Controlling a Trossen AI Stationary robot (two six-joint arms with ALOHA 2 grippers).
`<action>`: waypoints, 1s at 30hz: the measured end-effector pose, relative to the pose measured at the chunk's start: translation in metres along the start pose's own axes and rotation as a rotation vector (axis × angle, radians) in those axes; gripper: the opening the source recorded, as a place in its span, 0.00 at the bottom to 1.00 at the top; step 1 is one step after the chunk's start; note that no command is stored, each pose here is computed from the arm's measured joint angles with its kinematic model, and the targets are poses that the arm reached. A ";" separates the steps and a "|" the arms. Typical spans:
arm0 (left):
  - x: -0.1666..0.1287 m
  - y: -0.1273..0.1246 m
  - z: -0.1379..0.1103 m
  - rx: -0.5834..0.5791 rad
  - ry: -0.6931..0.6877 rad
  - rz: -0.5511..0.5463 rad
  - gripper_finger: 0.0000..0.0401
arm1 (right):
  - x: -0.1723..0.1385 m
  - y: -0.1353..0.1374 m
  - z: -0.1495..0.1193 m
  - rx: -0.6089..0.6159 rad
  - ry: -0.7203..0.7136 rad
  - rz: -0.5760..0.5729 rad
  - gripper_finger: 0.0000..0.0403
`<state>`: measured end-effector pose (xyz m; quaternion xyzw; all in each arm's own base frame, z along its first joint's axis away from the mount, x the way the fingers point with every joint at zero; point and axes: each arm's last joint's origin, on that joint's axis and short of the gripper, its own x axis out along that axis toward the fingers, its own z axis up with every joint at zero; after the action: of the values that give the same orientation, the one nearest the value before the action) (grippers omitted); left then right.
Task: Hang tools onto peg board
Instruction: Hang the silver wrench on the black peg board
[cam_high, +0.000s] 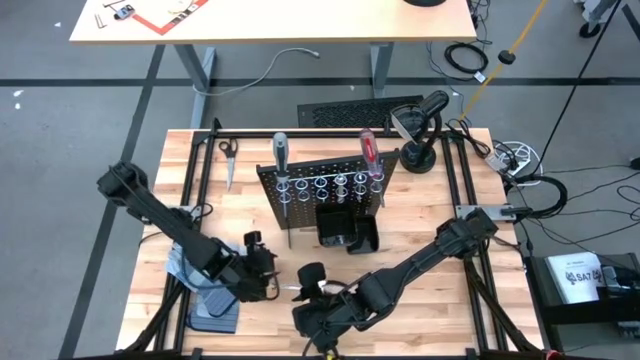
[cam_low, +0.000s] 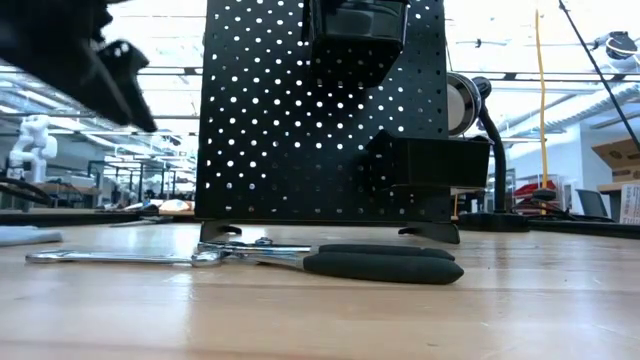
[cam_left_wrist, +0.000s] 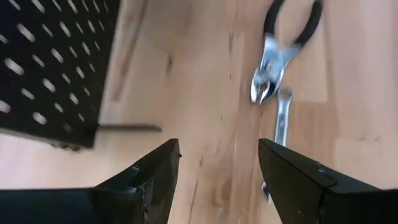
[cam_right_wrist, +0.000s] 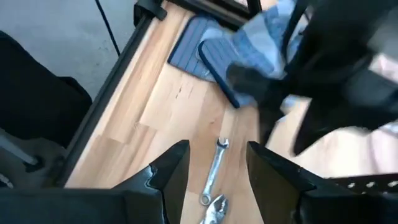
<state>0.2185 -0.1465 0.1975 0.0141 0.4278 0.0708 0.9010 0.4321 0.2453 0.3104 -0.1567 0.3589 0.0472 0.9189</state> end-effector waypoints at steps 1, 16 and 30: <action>-0.005 0.002 0.002 -0.005 -0.023 -0.002 0.57 | 0.007 0.002 -0.002 0.009 0.011 -0.002 0.38; -0.061 0.034 0.013 -0.014 -0.226 0.067 0.57 | 0.134 -0.016 -0.057 0.116 0.223 0.036 0.38; -0.063 0.035 0.009 -0.009 -0.212 0.088 0.57 | 0.158 -0.028 -0.074 0.160 0.293 0.044 0.38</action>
<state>0.1818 -0.1205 0.2548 0.0363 0.3289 0.1103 0.9372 0.5067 0.1905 0.1593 -0.0804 0.4950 0.0154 0.8650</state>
